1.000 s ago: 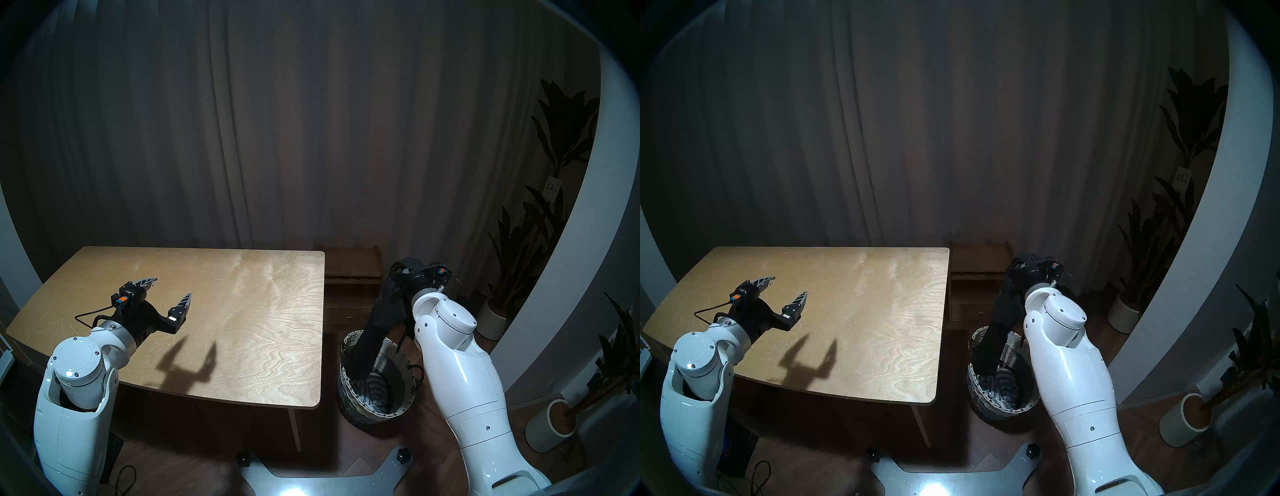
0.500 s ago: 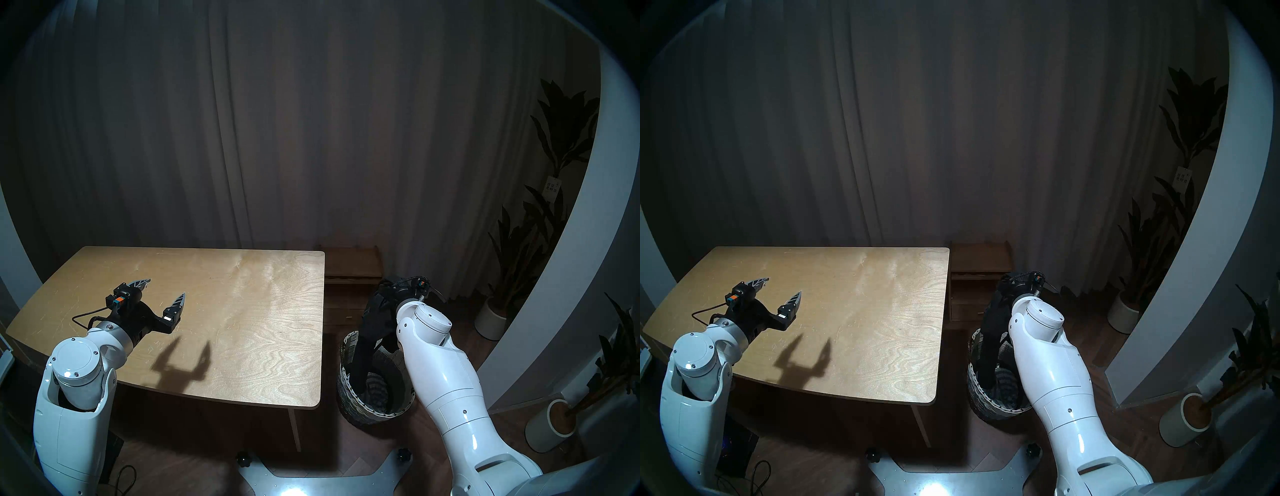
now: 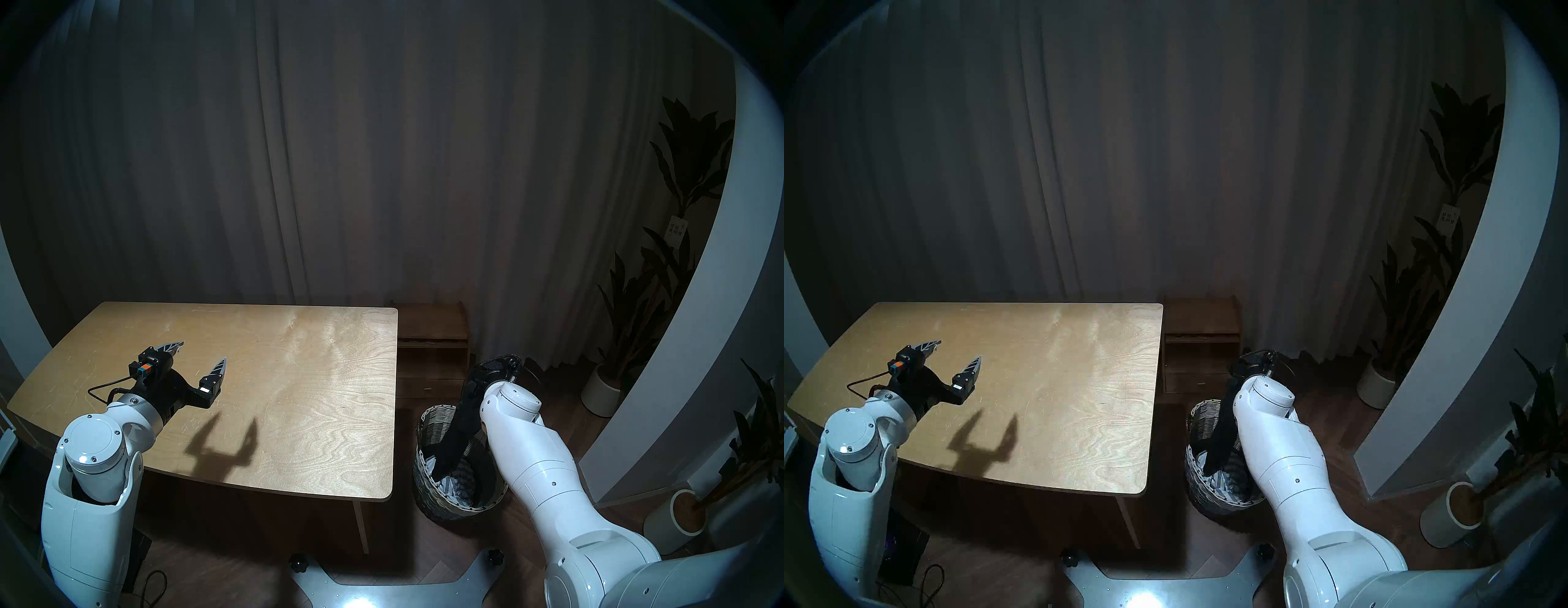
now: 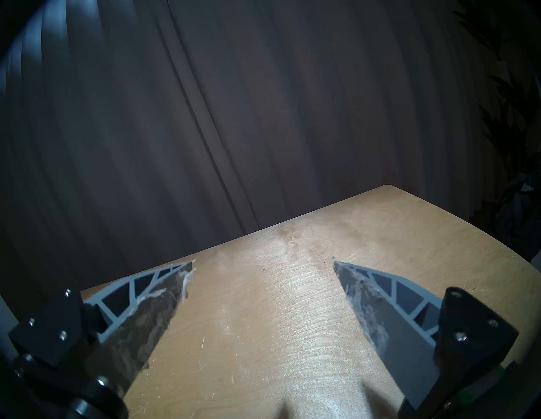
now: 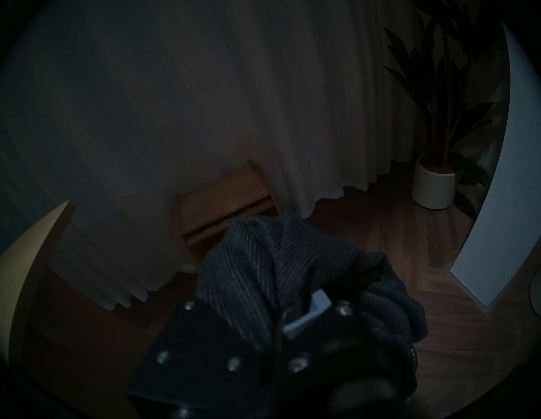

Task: Toss clothes into the laundry hamper

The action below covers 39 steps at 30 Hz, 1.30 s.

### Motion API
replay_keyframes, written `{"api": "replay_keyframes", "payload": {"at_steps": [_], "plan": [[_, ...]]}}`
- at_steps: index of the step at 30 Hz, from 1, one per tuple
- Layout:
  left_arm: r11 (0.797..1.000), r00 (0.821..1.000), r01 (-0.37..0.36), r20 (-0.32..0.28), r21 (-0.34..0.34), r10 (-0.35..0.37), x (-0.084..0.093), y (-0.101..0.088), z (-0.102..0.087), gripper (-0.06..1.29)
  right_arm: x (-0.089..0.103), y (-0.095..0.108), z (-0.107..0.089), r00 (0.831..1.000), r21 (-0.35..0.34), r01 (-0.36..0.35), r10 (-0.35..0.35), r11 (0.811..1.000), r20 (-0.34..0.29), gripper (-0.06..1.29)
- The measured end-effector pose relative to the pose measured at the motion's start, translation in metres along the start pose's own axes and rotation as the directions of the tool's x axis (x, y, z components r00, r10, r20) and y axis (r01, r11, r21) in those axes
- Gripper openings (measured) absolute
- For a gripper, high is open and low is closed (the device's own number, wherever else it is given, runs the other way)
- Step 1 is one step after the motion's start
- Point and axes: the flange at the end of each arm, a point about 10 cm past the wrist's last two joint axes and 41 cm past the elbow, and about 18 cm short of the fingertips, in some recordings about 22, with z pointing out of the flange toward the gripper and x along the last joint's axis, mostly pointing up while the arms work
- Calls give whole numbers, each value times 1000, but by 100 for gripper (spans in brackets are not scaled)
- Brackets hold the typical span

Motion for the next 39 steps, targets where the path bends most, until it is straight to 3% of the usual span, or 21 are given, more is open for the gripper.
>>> {"api": "replay_keyframes", "payload": {"at_steps": [8, 21, 22, 23, 25, 33, 37, 39], "plan": [[1000, 1000, 4, -2, 0, -4, 0, 0, 0, 123, -16, 1, 13, 1000, -19, 9, -8, 1000, 25, 2], [1000, 1000, 7, -5, 1, -7, 1, -1, 0, 123, -23, 3, 22, 999, -57, 47, -47, 997, 7, 5], [1000, 1000, 7, -5, 1, -7, 1, -1, 0, 123, -23, 4, 22, 999, -62, 48, -48, 997, 4, 16], [1000, 1000, 7, -5, 1, -7, 1, -1, 0, 123, -24, 5, 23, 999, -65, 49, -49, 997, 1, 82], [1000, 1000, 7, -5, 1, -7, 1, -1, 0, 123, -24, 6, 23, 999, -69, 50, -50, 996, -4, 121], [1000, 1000, 7, -7, 1, -7, 1, -1, 0, 123, -13, 11, 22, 998, -78, 42, -46, 996, -45, 125], [1000, 1000, 7, -7, 2, -7, 1, -1, 0, 123, -4, 13, 19, 994, -64, 44, -50, 997, -94, 125], [1000, 1000, 7, -7, 2, -7, 1, -1, 0, 123, 4, 12, 15, 986, -54, 64, -71, 997, -153, 125]]}}
